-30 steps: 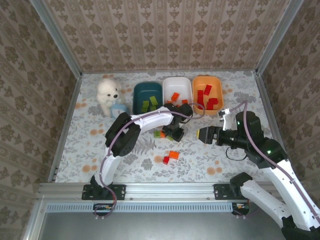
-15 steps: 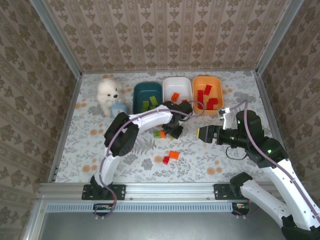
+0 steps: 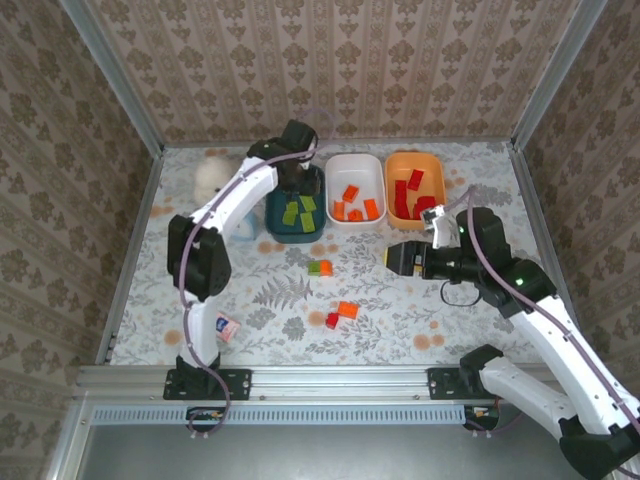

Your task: Sort the legos into containers by color

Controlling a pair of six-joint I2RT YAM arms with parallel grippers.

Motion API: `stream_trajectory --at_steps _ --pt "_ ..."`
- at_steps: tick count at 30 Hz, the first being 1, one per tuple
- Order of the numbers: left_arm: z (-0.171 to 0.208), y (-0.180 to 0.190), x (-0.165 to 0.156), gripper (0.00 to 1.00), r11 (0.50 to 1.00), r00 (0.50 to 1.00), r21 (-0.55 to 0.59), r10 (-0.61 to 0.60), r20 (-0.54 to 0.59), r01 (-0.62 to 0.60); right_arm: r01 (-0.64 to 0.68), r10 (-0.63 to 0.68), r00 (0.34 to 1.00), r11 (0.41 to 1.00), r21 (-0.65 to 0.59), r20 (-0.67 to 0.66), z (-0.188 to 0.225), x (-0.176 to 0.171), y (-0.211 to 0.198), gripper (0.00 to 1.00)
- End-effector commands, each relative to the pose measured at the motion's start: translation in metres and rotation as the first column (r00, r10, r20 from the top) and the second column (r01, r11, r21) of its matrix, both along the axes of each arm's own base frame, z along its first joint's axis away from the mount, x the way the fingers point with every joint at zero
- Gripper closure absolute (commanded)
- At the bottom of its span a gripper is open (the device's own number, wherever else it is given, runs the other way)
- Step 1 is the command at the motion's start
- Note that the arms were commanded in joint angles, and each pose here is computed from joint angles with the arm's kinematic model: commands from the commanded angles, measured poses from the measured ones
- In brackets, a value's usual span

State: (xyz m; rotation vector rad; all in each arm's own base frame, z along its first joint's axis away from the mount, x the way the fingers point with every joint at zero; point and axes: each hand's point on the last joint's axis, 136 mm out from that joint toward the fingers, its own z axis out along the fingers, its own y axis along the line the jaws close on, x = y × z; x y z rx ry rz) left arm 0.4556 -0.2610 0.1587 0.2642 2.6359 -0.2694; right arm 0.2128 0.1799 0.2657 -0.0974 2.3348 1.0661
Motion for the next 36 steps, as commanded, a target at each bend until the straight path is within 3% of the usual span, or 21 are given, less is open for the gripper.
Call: stream_trajectory --at_steps 1,5,10,23,30,36 --pt "-0.036 0.016 0.041 0.68 0.995 0.995 -0.002 0.099 -0.014 -0.099 -0.061 0.061 0.998 0.998 0.011 0.020 0.009 0.008 0.013 0.25" --pt "-0.055 0.039 0.071 0.68 0.984 0.985 0.034 0.173 -0.013 -0.173 -0.092 0.092 0.996 0.996 -0.014 -0.012 0.002 0.015 0.021 0.26" --pt "-0.073 0.064 0.083 0.68 0.965 0.967 0.076 0.253 -0.034 -0.250 -0.094 0.094 0.996 0.995 -0.020 -0.001 0.005 0.019 0.026 0.25" --pt "-0.102 0.048 0.072 0.66 0.973 0.969 0.088 0.223 -0.110 -0.214 -0.068 0.067 0.997 0.997 -0.041 -0.026 -0.004 0.018 0.022 0.25" --pt "-0.107 0.049 0.056 0.51 0.961 0.953 0.112 0.266 -0.146 -0.251 -0.090 0.083 0.995 0.987 -0.135 -0.062 -0.017 0.022 0.019 0.25" --pt "-0.077 0.046 0.060 0.42 0.964 0.961 0.075 0.260 -0.093 -0.254 -0.147 0.129 0.988 0.954 -0.261 -0.083 -0.031 0.016 0.017 0.25"
